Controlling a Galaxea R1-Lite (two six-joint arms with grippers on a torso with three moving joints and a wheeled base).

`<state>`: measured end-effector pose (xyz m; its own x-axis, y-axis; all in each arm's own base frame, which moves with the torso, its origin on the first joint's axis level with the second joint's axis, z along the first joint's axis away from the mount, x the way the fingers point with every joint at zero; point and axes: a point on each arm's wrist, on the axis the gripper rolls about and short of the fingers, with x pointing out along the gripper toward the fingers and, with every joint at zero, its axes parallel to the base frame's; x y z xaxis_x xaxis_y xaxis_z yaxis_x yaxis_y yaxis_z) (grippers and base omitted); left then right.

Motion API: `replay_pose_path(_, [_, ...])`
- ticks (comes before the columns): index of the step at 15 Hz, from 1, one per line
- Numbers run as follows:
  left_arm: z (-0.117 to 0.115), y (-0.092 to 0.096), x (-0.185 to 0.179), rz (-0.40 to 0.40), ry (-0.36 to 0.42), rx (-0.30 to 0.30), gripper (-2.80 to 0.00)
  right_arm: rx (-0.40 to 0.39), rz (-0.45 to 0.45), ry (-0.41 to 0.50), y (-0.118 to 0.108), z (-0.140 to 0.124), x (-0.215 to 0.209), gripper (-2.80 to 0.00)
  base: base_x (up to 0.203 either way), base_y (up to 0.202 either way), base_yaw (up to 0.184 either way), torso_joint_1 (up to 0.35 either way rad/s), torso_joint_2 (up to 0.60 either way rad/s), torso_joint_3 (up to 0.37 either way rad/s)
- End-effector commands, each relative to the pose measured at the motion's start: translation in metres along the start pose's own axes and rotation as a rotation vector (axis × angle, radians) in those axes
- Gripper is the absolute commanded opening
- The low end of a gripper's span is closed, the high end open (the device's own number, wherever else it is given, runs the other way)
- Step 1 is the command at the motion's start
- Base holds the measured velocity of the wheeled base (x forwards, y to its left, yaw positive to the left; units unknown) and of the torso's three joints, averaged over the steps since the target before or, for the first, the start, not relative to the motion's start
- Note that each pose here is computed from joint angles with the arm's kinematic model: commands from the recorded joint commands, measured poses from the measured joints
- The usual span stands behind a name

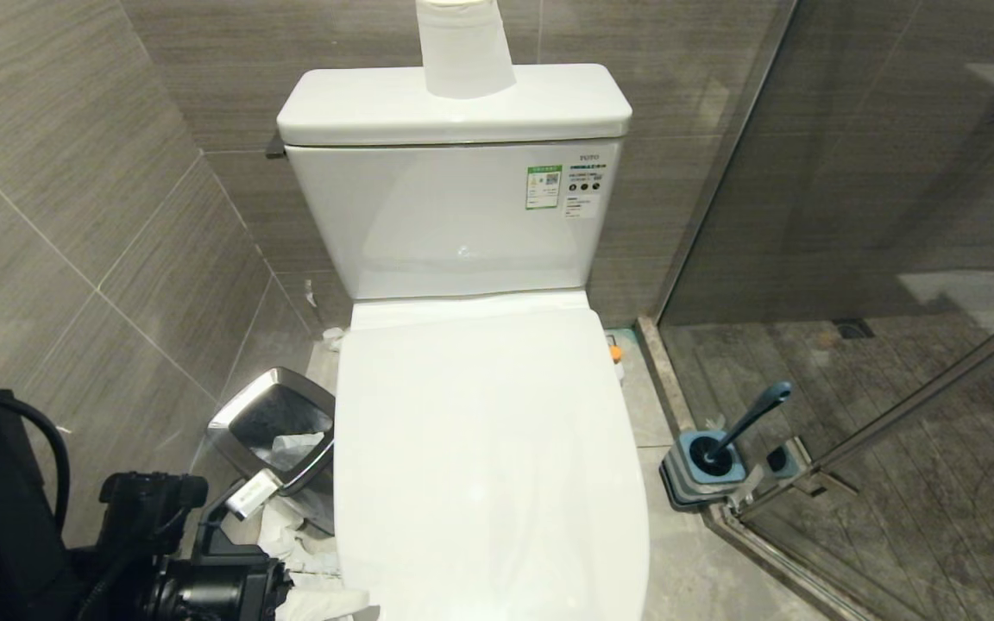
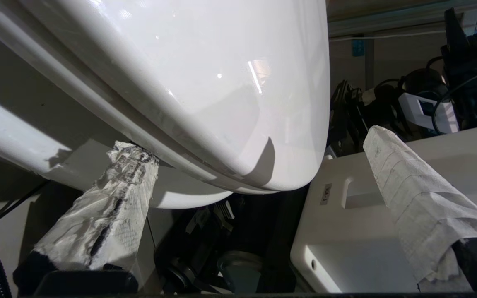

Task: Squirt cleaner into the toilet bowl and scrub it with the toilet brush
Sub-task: Use the left hand to lift the toilet lid slightly

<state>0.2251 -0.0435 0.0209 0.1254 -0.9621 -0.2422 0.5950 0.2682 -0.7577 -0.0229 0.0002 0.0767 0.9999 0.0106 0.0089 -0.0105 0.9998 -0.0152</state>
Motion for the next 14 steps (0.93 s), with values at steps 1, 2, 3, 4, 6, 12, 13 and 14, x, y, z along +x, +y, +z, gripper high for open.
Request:
replay_pose_path(1, [0.007,-0.013,0.001,-0.032,-0.003,0.064,0.00,0.000,0.000,0.001,0.000,0.000,0.000,-2.80,0.000,0.000,0.000,0.000,0.00,0.000])
replay_pose_path(2, [0.008,-0.018,0.002,-0.041,0.000,0.071,0.00,0.000,-0.001,0.001,0.000,0.000,0.000,-2.80,0.000,0.000,0.000,0.000,0.00,0.000])
replay_pose_path(3, [0.011,-0.024,0.003,-0.050,0.000,0.075,0.00,0.000,0.000,0.001,0.000,0.000,0.000,-2.80,0.000,0.000,0.000,0.000,0.00,0.000])
replay_pose_path(4, [0.014,-0.031,0.003,-0.058,-0.002,0.067,0.00,0.000,0.000,0.001,0.000,0.000,0.000,-2.80,0.000,0.000,0.000,0.000,0.00,0.000])
replay_pose_path(6, [0.018,-0.044,0.004,-0.076,-0.002,0.065,0.00,0.000,0.000,0.001,0.000,0.000,0.000,-2.80,0.000,0.000,0.000,0.000,0.00,0.000])
replay_pose_path(12, [0.023,-0.074,0.000,-0.104,-0.016,0.131,0.00,0.000,0.000,0.001,0.000,0.000,0.000,-2.80,0.000,0.000,0.000,0.000,0.00,0.000])
replay_pose_path(13, [0.021,-0.079,-0.002,-0.105,-0.020,0.139,0.00,0.000,0.000,0.001,0.000,0.000,0.000,-2.80,0.000,0.000,0.000,0.000,0.00,0.000])
replay_pose_path(14, [0.019,-0.083,-0.004,-0.106,-0.024,0.144,0.00,0.000,0.000,0.001,0.000,0.000,0.000,-2.80,0.000,0.000,0.000,0.000,0.00,0.000])
